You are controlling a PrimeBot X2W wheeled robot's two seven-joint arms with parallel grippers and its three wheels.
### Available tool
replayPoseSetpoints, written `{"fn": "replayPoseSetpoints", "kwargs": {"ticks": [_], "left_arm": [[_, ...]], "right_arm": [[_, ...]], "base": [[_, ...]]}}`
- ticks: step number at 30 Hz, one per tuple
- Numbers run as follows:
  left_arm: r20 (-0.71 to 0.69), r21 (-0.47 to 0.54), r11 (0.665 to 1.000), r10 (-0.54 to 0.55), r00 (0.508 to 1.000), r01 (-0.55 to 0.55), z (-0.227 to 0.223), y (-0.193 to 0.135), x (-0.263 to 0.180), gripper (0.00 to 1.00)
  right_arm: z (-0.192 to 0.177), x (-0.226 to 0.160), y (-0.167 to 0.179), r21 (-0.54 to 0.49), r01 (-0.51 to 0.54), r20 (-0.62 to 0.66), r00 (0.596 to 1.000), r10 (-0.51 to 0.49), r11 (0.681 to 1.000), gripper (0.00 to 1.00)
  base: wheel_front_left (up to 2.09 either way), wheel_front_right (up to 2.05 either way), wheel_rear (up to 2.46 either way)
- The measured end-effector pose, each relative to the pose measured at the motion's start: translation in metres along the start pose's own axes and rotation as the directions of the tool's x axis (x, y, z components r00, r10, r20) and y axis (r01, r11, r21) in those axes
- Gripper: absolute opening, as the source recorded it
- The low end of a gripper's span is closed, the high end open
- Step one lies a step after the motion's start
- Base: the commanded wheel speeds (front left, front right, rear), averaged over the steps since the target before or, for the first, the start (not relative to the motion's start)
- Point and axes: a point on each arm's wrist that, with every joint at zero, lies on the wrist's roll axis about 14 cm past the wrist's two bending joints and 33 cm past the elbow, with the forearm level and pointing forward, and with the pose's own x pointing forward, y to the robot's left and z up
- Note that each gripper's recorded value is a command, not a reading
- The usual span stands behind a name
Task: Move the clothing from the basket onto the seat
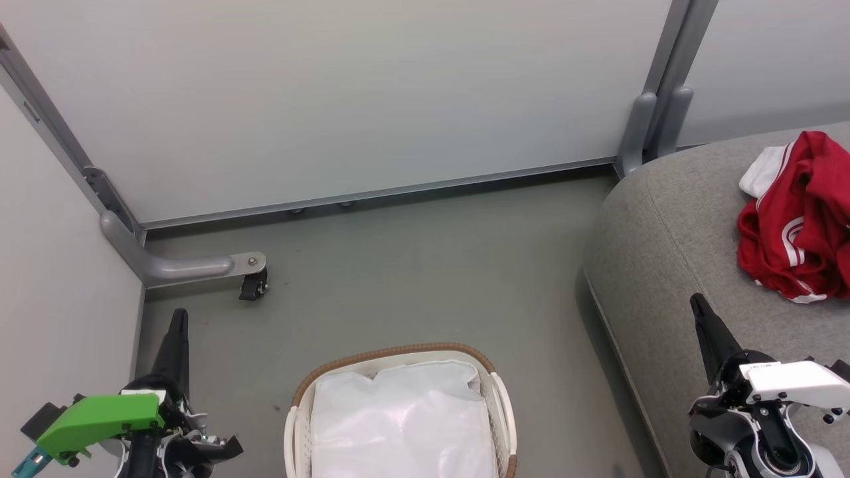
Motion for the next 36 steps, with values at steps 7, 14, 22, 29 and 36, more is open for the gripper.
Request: {"fn": "replayPoseSetpoints", "kwargs": {"ticks": [7,14,22,29,36], "left_arm": [[0.000,0.000,1.000,0.000,1.000,0.000,0.0001,0.0000,0.0000,0.00],[0.000,0.000,1.000,0.000,1.000,0.000,0.0001,0.0001,0.0000,0.00],[0.000,0.000,1.000,0.000,1.000,0.000,0.0001,0.0000,0.0000,0.00],[0.000,0.000,1.000,0.000,1.000,0.000,0.0001,0.0000,0.0000,0.00],[0.000,0.000,1.000,0.000,1.000,0.000,0.0000,0.0000,0.0000,0.00]], "right_arm": [[0.0001,0.0000,0.0001,0.000,0.000,0.000,1.000,0.000,1.000,0.00],[0.0001,0.0000,0.0000,0.000,0.000,0.000,1.000,0.000,1.000,0.00],[0.0001,-0.0001,0.0000,0.000,0.000,0.000,1.000,0.000,1.000,0.00],[0.0001,0.0000,0.0001,0.000,0.000,0.000,1.000,0.000,1.000,0.00],[0.0001,0.0000,0.0001,0.000,0.000,0.000,1.000,0.000,1.000,0.00]], "base": [[0.00,0.00,0.00],[0.00,0.00,0.00],[0.00,0.00,0.00],[0.00,0.00,0.00],[0.00,0.00,0.00]]}}
